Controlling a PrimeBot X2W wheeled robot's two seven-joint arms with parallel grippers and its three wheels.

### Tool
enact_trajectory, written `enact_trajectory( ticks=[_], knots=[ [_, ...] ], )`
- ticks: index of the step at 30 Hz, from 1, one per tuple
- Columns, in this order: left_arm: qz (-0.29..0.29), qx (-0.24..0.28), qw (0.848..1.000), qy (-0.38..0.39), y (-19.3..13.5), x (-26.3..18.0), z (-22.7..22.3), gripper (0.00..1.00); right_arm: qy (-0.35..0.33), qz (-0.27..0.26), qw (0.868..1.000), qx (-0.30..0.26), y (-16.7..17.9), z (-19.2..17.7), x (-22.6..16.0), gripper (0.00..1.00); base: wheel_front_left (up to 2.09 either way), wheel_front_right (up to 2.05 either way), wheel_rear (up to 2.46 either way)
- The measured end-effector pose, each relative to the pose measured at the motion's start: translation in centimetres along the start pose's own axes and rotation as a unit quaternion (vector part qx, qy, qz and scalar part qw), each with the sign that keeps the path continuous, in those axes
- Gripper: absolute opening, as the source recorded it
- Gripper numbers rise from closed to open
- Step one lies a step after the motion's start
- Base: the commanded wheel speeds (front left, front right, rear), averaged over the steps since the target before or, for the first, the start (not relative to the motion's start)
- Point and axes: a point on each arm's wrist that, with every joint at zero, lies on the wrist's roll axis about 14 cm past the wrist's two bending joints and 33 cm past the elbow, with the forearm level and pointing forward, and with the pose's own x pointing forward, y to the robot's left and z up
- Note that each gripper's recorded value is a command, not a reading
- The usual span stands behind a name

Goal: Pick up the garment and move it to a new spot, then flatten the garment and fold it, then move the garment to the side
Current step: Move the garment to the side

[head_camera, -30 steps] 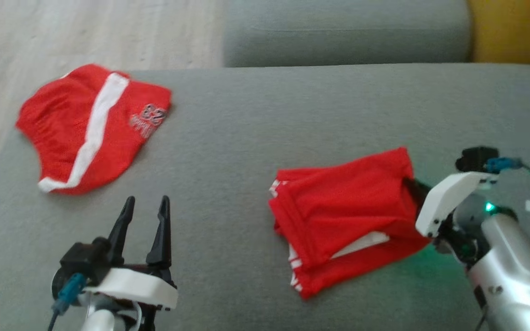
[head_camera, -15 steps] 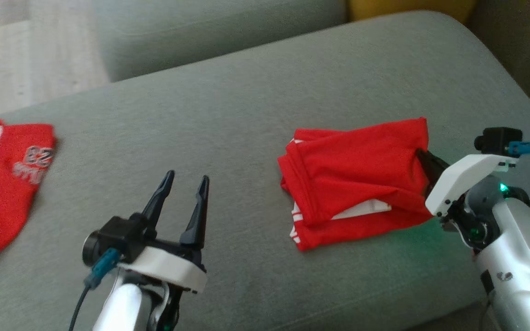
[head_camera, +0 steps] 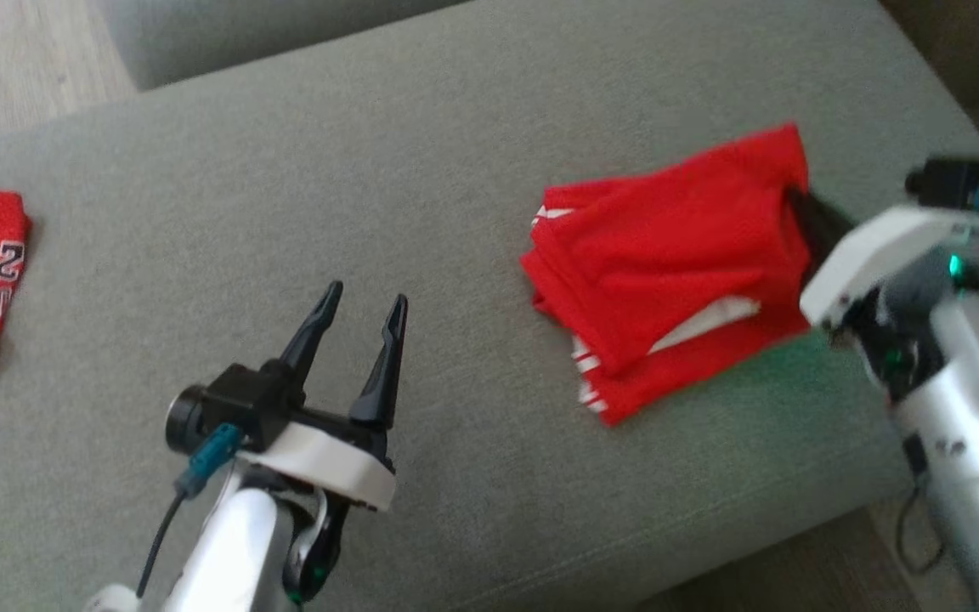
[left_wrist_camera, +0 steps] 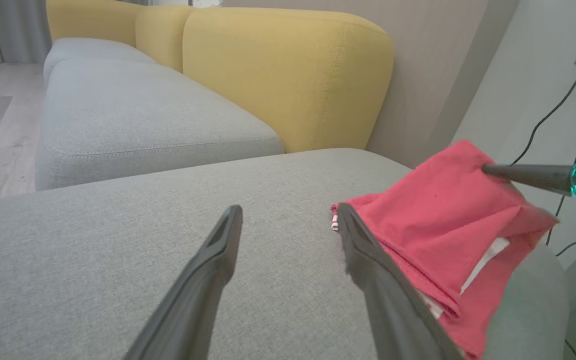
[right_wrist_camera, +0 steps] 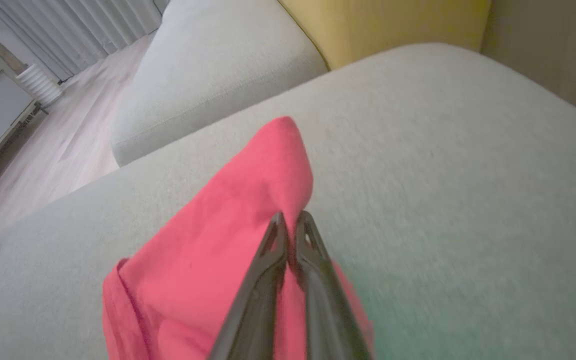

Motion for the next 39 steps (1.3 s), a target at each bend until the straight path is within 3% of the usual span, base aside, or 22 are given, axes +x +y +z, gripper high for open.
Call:
enact_trajectory(
  ticks=[5,9,21,32,33,34,35,39],
  knots=[
    [0.011,0.001,1.0,0.002,1.7,0.9,-0.6,1.0,-0.033,0.017,0.998,-0.049,1.6,5.4,3.1,0.0,0.0,0.0,0.0],
    [0.022,0.0,1.0,0.01,3.5,1.9,-1.7,1.0,-0.043,-0.01,0.997,-0.066,-0.1,9.8,6.3,0.0,0.0,0.0,0.0],
    [0.054,-0.008,0.997,0.057,7.8,2.2,-6.5,1.0,-0.001,-0.098,0.993,-0.073,-6.0,9.4,12.3,0.0,0.0,0.0,0.0],
    [0.047,-0.009,0.997,0.054,7.5,3.0,-6.6,1.0,0.009,-0.17,0.98,-0.105,-9.9,9.7,11.3,0.0,0.0,0.0,0.0],
    [0.047,-0.009,0.997,0.054,7.5,3.0,-6.5,1.0,0.008,-0.171,0.979,-0.107,-9.9,9.9,11.3,0.18,0.0,0.0,0.0],
    [0.047,-0.008,0.997,0.054,7.5,2.9,-6.5,1.0,0.01,-0.172,0.979,-0.109,-9.9,10.0,11.2,0.91,0.0,0.0,0.0],
    [0.047,-0.007,0.997,0.054,7.5,2.9,-6.4,1.0,0.012,-0.173,0.978,-0.112,-9.9,9.9,11.2,1.0,0.0,0.0,0.0],
    [0.05,-0.003,0.997,0.05,7.5,2.7,-5.9,1.0,0.015,-0.171,0.978,-0.116,-9.5,9.8,11.0,1.0,0.0,0.0,0.0]
  ],
)
